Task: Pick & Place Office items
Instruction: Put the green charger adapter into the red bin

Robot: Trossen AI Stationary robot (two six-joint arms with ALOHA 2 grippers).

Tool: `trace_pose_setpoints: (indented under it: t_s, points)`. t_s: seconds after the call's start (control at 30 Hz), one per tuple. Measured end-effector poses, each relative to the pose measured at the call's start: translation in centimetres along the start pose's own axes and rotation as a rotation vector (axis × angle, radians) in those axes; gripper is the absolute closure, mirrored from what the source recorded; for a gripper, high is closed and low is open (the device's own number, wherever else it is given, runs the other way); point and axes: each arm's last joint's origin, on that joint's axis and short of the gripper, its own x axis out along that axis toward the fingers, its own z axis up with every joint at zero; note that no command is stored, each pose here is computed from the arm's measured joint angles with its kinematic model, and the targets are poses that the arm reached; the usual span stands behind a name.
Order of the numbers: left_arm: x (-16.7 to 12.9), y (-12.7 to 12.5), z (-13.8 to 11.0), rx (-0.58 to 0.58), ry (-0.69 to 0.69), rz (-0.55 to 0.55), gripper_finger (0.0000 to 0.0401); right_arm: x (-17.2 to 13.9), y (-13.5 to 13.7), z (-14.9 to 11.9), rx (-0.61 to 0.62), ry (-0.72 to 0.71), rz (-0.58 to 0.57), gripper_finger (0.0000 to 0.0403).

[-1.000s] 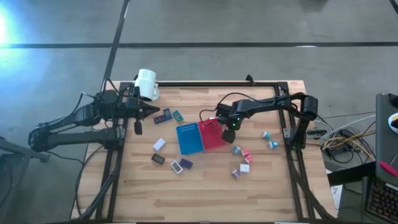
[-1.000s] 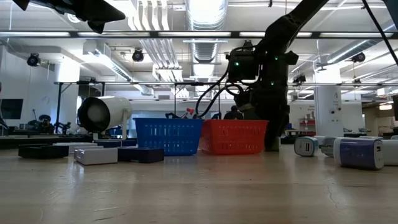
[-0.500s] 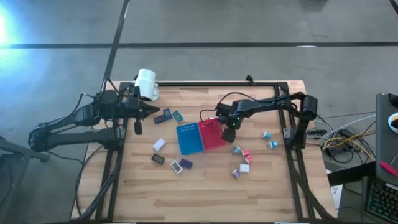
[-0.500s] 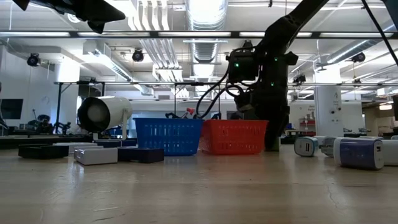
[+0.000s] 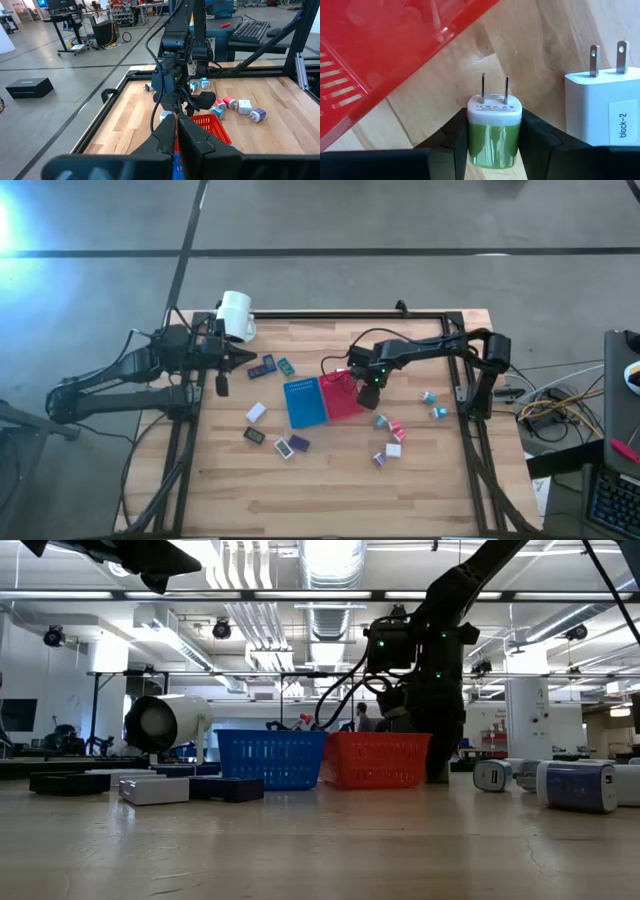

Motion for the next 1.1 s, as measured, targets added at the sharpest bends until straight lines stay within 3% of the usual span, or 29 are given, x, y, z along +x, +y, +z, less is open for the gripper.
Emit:
trace_pose_setpoints:
  t_s: [0.23,0.77,1.1]
  points:
    - [0.0,0.0,0.0,-0.001,0.0,0.0,0.0378,-1.7,0.1,-0.1,-0.032,0.051,-0.079,0.028]
    - [-0.2,0.0,0.1,-0.008,-0.007,0.001,0.0378,-10.2,2.0,4.1,-0.145,-0.08,-0.13,0.028]
    - [-0.3,0.0,0.0,-0.011,-0.005,0.002,0.0378,-10.4,4.0,4.1,-0.211,-0.095,-0.053,0.028]
